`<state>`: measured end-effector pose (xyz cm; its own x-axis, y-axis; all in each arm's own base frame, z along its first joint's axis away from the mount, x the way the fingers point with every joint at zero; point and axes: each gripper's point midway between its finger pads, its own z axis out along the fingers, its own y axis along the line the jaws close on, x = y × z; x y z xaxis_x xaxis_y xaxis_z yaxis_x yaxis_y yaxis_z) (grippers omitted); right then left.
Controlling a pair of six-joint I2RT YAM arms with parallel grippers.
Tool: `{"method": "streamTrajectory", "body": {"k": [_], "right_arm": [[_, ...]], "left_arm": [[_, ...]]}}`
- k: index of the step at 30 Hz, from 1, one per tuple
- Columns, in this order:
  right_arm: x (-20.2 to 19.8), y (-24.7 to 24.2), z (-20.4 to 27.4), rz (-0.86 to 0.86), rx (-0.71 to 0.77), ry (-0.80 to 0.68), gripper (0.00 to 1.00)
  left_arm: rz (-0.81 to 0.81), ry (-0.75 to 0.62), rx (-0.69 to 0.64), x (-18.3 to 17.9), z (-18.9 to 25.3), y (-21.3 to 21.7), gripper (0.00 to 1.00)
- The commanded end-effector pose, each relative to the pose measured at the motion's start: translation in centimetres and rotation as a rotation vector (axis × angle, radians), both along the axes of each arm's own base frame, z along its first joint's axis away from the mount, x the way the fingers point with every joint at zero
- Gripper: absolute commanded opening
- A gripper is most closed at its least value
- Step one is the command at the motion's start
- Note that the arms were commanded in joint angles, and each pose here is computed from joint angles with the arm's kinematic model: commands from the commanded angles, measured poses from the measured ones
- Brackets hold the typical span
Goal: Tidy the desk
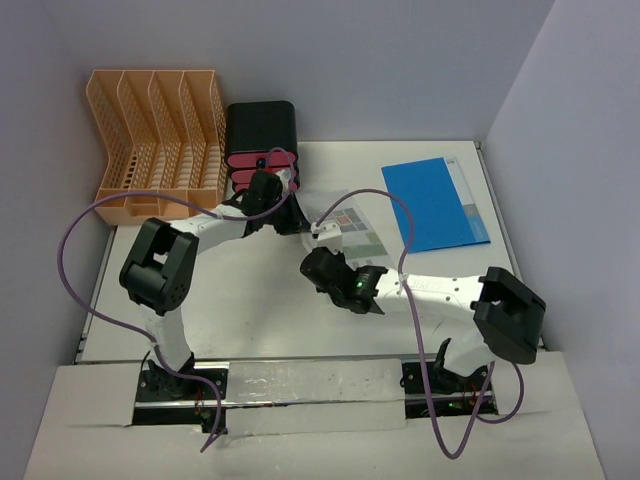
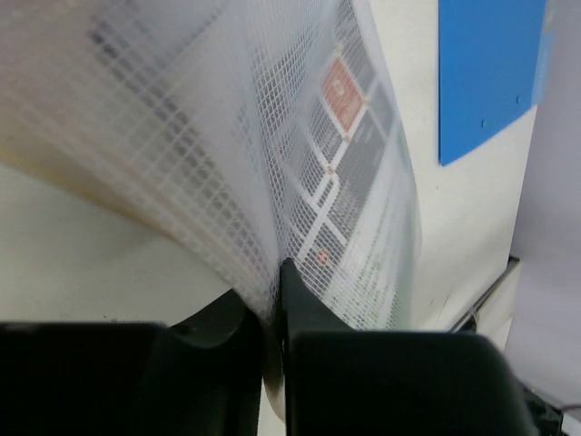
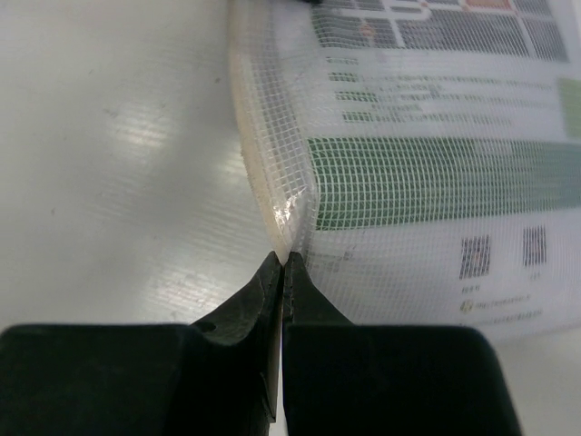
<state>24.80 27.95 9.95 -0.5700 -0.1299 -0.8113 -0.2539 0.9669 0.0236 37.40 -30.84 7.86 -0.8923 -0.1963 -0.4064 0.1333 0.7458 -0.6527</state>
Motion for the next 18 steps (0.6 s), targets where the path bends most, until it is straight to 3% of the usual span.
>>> {"method": "streamTrajectory", "body": {"k": [1,5,6,8,13,15,16,18], "right_arm": [[-0.4,1.9,1.7,0.043,0.086,-0.052,0.00],[-1.4,1.5,1.5,0.054,0.098,-0.028,0.01],[-1.7,1.5,1.7,0.065,0.108,-0.016,0.08],[-2.7,1.4,1.5,0.097,0.105,0.022,0.44],[-4.2,-0.1,3.8,0.091,0.148,0.029,0.60],[-4.8,-1.2,6.4,0.077,0.222,0.002,0.64],[-5.1,-1.6,6.9,0.080,0.241,-0.008,0.72],[-5.7,-2.1,9.5,0.108,0.331,-0.055,0.73]], "left_arm": [[-0.094,-0.057,-0.062,0.0,2.4,-1.2,0.00],[-0.173,-0.038,-0.124,-1.7,3.1,-1.8,0.00],[-0.195,-0.070,-0.134,-1.9,4.2,-1.8,0.00],[-0.240,-0.154,-0.134,-2.0,6.2,-1.8,0.00],[-0.307,-0.442,-0.094,-1.8,13.3,-0.8,0.00],[-0.364,-0.588,-0.054,-2.3,17.4,-0.1,0.00],[-0.381,-0.688,-0.025,-2.3,20.1,0.5,0.00],[-0.404,-0.798,0.018,-2.9,23.1,1.4,0.00]]}}
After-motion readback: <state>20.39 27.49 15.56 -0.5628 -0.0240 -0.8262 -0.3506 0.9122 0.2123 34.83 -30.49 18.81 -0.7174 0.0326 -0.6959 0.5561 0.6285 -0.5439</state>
